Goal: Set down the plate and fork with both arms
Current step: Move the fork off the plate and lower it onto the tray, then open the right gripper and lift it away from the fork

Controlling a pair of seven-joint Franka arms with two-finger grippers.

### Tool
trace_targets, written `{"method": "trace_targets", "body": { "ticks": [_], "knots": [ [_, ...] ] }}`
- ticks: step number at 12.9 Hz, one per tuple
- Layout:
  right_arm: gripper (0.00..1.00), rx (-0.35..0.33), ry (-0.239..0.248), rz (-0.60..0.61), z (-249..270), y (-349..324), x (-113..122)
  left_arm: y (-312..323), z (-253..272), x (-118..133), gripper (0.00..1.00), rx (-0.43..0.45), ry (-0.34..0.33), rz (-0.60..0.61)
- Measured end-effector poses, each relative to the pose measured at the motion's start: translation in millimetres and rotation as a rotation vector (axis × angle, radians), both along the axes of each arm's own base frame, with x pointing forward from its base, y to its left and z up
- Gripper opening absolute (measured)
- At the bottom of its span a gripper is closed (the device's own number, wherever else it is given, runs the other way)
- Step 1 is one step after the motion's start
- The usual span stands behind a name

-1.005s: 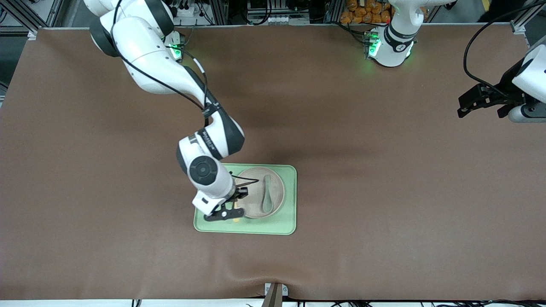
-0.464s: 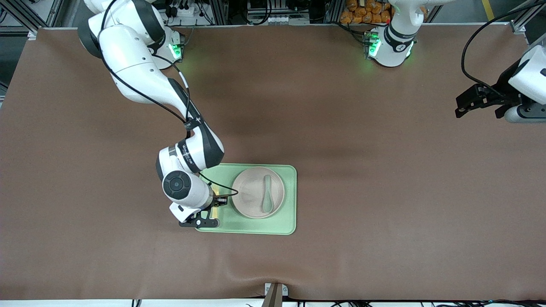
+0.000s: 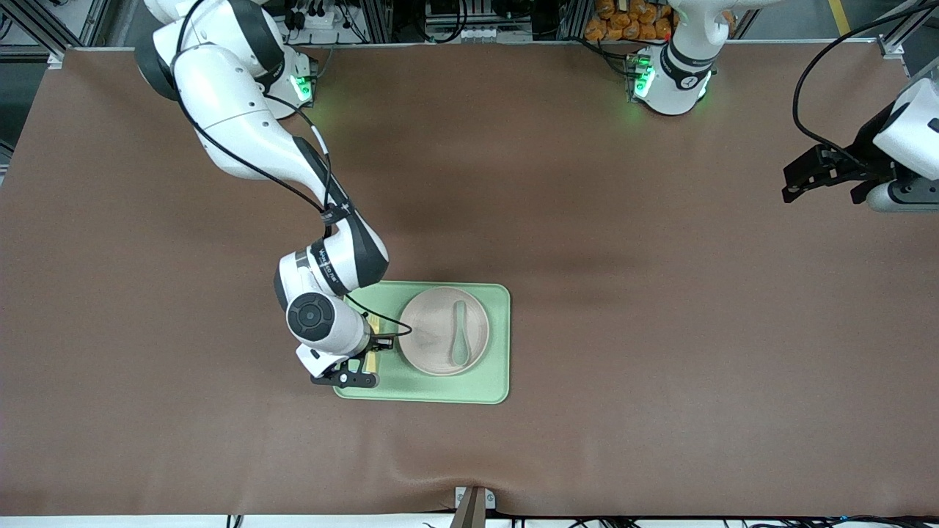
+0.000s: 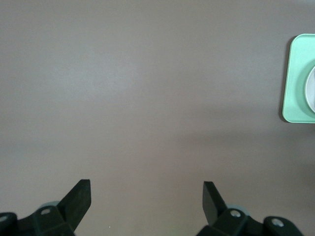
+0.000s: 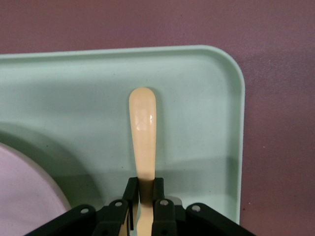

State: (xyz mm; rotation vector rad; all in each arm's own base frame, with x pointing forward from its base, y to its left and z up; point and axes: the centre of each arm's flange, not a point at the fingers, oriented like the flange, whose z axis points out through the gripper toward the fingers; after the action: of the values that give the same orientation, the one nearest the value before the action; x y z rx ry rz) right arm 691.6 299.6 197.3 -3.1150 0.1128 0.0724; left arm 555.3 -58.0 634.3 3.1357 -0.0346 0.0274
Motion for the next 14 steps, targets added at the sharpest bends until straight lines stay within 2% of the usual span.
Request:
{"method": "trace_targets", "body": {
  "ticks": [2, 3, 6, 7, 8, 9, 12, 13, 14],
  "knots": [
    [0.44, -0.001, 0.002, -0.003, -0.8, -0.2, -0.4, 0.0, -2.2, 1.2, 1.00, 0.000, 0.004, 0.000],
    [0.50, -0.001, 0.002, -0.004, -0.9, -0.2, -0.5, 0.0, -2.9, 1.6, 1.00, 0.000, 0.005, 0.000],
    [0.53, 0.001, -0.002, -0.006, 2.5, -0.4, 0.6, 0.0, -4.2, 2.1, 1.00, 0.000, 0.008, 0.000],
    [0.59, 0.003, -0.007, -0.007, 6.0, -1.3, 2.0, 0.0, -4.4, 2.2, 1.00, 0.000, 0.008, 0.000],
    [0.59, 0.004, -0.013, -0.011, 10.3, -4.0, 4.0, 0.0, -4.9, 2.2, 1.00, 0.000, 0.009, 0.000],
    [0.64, 0.005, -0.020, -0.019, 15.7, -9.0, 7.1, -0.1, -5.3, 2.3, 1.00, 0.000, 0.010, 0.000],
    [0.96, 0.004, -0.024, -0.062, 45.8, -41.2, 20.5, -0.4, -5.7, 2.3, 1.00, 0.000, 0.011, -0.001],
    [1.00, 0.006, -0.028, -0.074, 63.0, -59.5, 27.0, -0.5, -5.8, 2.3, 1.00, 0.000, 0.011, -0.001],
    [1.00, 0.008, -0.034, -0.073, 85.8, -78.8, 32.9, -0.5, -6.1, 2.3, 1.00, 0.000, 0.011, -0.001]
  ]
}}
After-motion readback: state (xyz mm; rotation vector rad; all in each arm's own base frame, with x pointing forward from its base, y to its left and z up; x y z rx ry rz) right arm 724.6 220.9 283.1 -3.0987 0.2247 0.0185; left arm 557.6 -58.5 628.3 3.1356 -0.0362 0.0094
